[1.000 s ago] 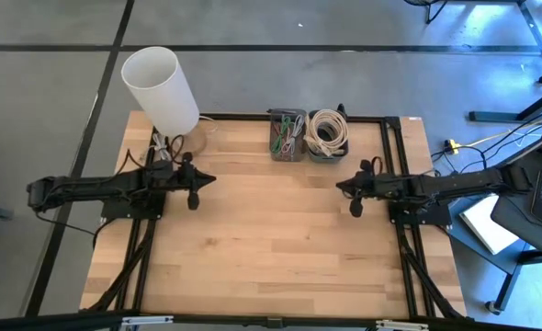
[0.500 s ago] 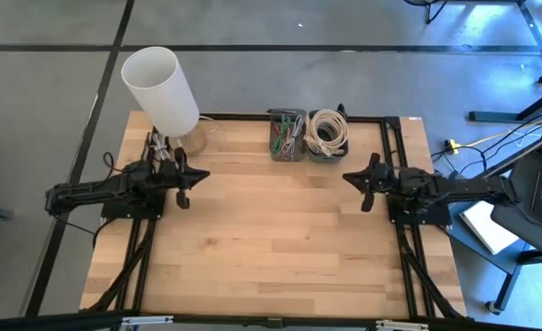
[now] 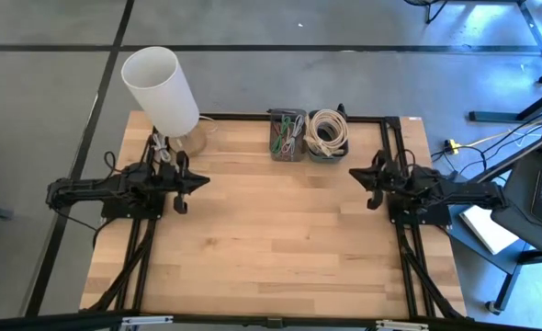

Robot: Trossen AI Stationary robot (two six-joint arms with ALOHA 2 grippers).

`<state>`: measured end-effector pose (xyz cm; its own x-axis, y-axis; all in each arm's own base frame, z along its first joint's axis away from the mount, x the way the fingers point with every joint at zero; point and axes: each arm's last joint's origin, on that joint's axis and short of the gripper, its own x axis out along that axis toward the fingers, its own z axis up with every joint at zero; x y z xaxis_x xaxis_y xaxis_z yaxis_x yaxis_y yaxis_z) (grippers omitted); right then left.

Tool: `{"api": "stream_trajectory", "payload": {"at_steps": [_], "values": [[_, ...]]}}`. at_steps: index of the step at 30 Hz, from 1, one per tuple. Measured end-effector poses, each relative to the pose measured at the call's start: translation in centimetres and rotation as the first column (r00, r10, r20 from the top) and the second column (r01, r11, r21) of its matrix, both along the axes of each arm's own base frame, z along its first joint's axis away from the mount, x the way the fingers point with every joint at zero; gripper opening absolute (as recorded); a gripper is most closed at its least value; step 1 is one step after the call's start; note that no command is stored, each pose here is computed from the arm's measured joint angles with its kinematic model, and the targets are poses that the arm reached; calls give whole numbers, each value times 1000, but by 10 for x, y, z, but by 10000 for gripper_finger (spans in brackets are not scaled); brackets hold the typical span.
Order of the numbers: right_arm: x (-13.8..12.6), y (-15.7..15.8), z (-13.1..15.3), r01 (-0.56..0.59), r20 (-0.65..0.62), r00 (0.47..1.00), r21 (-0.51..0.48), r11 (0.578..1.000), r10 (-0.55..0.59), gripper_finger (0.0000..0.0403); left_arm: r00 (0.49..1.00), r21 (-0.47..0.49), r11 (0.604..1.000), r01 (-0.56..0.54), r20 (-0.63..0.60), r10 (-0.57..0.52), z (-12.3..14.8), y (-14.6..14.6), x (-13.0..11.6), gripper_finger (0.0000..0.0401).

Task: Pick & Place USB Port
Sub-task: Return to Home Position

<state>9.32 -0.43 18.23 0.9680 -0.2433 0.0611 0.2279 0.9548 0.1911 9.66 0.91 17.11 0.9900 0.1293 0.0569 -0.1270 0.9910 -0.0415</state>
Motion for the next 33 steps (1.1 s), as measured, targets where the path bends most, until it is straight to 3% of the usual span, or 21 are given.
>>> {"api": "stream_trajectory", "payload": {"at_steps": [4, 33], "values": [[3, 0, -11, -8, 2, 1000, -2, 1000, 8, 26, 1000, 0, 1000, 0, 1, 0, 0, 0, 0, 5], [3, 1, -9, -18, 18, 1000, -1, 1000, 18, 26, 1000, 0, 1000, -4, 1, 4, 0, 0, 0, 6]]}}
